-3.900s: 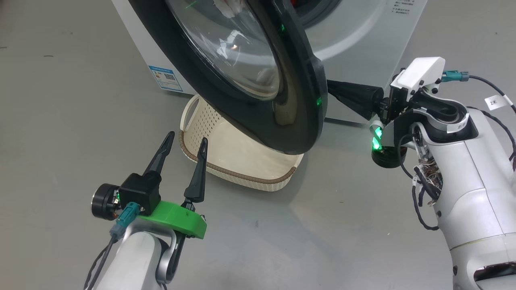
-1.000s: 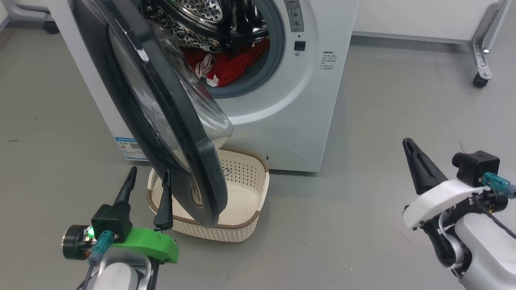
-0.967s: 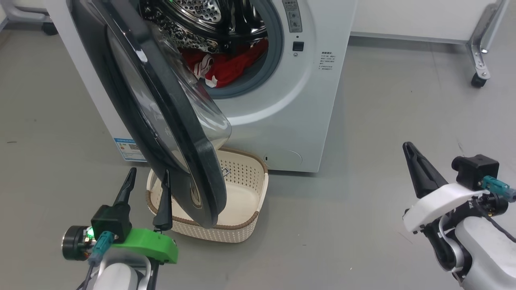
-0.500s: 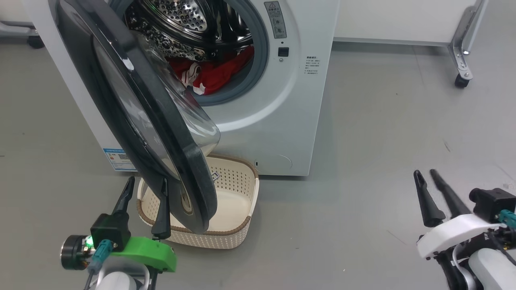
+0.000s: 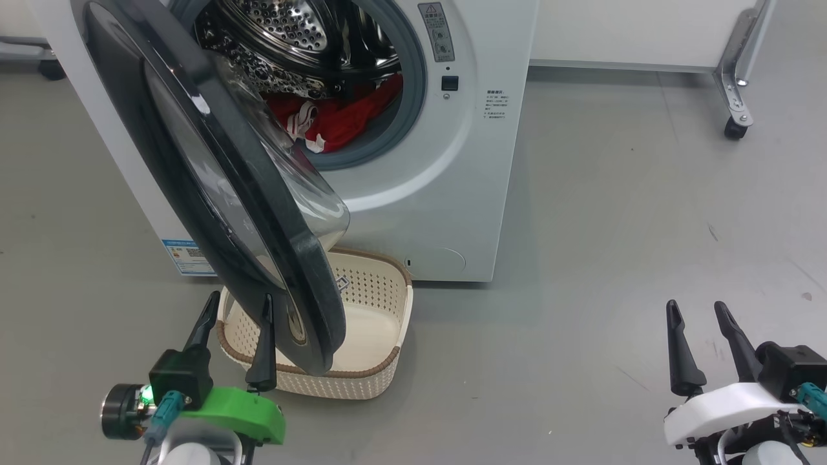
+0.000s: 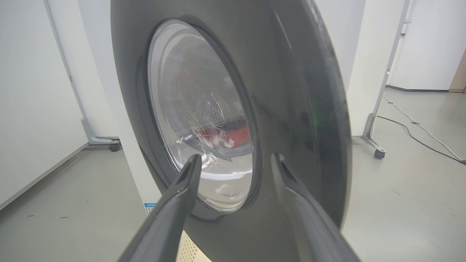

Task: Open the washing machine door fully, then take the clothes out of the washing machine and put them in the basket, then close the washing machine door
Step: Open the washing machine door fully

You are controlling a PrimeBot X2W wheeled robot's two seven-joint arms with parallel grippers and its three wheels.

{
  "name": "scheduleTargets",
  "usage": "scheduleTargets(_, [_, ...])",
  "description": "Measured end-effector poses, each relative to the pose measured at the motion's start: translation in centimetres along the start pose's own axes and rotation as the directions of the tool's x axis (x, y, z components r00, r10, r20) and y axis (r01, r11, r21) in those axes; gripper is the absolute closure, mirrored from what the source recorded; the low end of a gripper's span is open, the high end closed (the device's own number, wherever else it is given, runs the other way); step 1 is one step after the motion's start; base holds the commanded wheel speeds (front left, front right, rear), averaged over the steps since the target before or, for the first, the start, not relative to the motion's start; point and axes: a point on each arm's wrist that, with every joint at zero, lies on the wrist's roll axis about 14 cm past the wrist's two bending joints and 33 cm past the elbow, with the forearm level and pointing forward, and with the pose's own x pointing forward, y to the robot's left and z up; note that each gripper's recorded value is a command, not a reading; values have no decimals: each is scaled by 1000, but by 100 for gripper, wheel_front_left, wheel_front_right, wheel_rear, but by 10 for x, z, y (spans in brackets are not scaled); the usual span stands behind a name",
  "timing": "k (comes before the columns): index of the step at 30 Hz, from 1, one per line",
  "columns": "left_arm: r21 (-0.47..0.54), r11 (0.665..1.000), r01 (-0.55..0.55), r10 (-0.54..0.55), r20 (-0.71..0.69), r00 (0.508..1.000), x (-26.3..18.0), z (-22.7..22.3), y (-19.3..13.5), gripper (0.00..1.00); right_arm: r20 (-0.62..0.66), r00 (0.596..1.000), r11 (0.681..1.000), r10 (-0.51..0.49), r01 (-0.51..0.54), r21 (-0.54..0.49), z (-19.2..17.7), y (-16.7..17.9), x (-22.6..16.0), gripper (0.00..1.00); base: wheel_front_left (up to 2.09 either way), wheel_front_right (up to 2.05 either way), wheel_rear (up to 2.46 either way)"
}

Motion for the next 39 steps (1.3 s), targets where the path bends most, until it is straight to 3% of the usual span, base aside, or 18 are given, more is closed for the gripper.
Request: scheduleTargets(39, [5,1000,-1,1,-19,1000,-2,-6,2,0,38,999,1000,-4,5,-20,0,17,-22,0,0,0,0])
